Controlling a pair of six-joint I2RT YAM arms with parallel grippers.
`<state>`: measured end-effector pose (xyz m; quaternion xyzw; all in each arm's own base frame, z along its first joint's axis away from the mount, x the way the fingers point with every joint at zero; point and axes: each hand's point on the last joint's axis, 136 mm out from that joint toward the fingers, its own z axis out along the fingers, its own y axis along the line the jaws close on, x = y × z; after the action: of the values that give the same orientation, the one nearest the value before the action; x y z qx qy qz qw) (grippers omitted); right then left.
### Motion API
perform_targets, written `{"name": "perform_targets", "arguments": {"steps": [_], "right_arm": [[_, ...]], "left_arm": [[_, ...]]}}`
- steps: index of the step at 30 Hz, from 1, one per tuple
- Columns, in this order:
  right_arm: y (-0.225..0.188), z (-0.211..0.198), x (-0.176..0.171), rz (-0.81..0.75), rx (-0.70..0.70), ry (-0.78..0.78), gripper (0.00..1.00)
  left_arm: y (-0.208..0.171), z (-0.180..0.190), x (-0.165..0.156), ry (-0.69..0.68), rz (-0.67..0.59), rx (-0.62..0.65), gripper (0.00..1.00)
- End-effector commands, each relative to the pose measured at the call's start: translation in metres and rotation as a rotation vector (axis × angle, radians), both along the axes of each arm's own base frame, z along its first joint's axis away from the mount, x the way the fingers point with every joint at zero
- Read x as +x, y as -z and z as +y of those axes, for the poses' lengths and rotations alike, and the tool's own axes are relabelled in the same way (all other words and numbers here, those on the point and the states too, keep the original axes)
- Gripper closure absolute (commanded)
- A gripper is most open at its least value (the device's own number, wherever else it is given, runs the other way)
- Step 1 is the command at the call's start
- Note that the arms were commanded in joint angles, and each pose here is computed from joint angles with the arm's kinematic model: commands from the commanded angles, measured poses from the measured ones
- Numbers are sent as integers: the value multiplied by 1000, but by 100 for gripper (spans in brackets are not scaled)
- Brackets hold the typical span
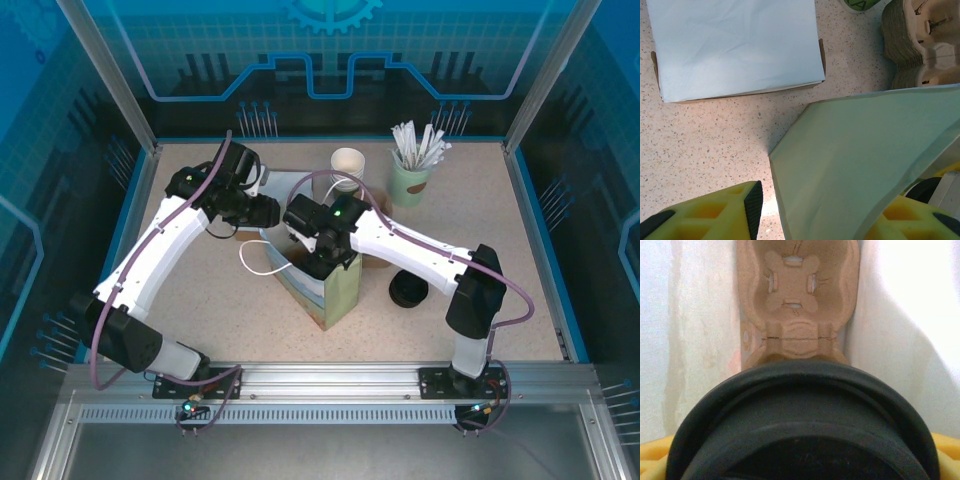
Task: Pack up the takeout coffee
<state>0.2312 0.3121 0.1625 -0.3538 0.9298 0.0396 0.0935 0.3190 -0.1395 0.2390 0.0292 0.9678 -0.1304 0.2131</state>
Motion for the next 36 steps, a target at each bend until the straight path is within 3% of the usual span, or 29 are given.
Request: {"name": "perform_targets", "arguments": {"steps": [1,22,36], "right_arm": [[-13,3,7,-12,47,-4,21],[-4,18,26,-17,43,-9,21],[-2,-6,8,-10,20,-1,21]], "left_arm": [[6,-1,-2,1,26,5,51],[6,-2,-3,7,28,-7,50],[10,8,-2,-33,31,33,47]]}}
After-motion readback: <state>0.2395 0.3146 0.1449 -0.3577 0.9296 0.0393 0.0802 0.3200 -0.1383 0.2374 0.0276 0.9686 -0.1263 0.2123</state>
